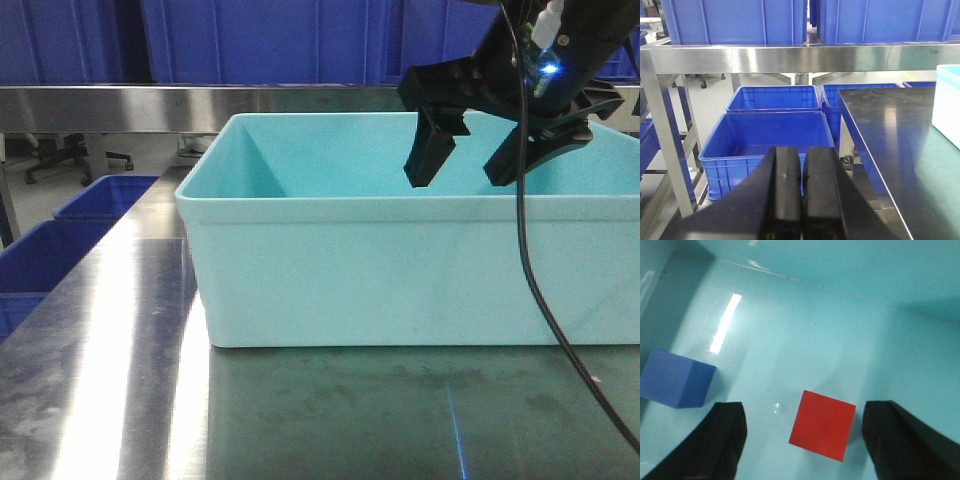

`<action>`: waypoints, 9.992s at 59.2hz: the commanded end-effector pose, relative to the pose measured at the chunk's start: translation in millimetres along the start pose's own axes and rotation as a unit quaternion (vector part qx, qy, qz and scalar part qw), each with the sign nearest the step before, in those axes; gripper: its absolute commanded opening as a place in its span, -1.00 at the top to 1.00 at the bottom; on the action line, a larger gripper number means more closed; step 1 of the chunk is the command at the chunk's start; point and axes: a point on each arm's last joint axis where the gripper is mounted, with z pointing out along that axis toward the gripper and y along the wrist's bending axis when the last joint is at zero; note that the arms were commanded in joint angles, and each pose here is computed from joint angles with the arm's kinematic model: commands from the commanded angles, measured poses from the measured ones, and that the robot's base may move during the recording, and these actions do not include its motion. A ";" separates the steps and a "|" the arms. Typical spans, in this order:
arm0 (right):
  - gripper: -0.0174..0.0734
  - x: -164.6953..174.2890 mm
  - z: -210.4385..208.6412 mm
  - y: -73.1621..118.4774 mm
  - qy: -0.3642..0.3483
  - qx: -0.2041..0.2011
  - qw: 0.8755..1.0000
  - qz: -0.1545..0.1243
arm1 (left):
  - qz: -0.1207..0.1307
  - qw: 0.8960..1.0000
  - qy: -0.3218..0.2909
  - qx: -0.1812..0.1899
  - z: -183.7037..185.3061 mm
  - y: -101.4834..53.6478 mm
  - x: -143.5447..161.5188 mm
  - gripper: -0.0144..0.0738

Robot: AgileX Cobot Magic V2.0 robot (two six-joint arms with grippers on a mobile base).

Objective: Pick red cube and place on left shelf
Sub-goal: 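Lower the right gripper around the red cube and close it, then lift the red cube out of the bin with the right gripper, then turn the base away from the table holding the cube in the right gripper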

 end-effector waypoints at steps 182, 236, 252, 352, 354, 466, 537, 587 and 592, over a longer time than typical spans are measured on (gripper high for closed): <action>0.47 -70.8 -83.7 10.7 -0.203 -0.014 0.979 -0.022 | -0.002 0.999 -0.042 0.004 -0.6 -0.4 -1.1 0.44; 0.47 82.6 -201.3 -2.2 -0.279 -0.025 0.959 -0.035 | -0.002 0.999 -0.042 0.004 -0.6 -0.4 -1.1 0.44; 0.47 91.1 -202.5 -3.5 -0.283 -0.026 0.958 -0.035 | -0.002 0.999 -0.042 0.004 -0.6 -0.4 -1.1 0.44; 0.47 91.2 -202.5 -3.5 -0.282 -0.026 0.958 -0.035 | -0.002 0.999 -0.042 0.004 -0.6 -0.4 -1.1 0.44; 0.47 91.2 -202.5 -3.5 -0.282 -0.026 0.958 -0.035 | -0.002 0.999 -0.042 0.004 -0.6 -0.4 -1.1 0.44; 0.47 91.2 -202.5 -3.5 -0.282 -0.026 0.958 -0.035 | -0.002 0.999 -0.042 0.004 -0.6 -0.5 -1.1 0.44; 0.47 91.2 -202.5 -3.5 -0.282 -0.026 0.958 -0.035 | -0.002 0.999 -0.042 0.004 -0.6 -0.5 -1.1 0.44; 0.47 91.2 -202.5 -3.5 -0.282 -0.026 0.958 -0.035 | -0.002 0.999 -0.042 0.004 -0.6 -0.5 -1.1 0.44; 0.47 91.2 -202.5 -3.5 -0.282 -0.026 0.958 -0.035 | -0.002 0.999 -0.042 0.004 -0.6 -0.5 -1.1 0.44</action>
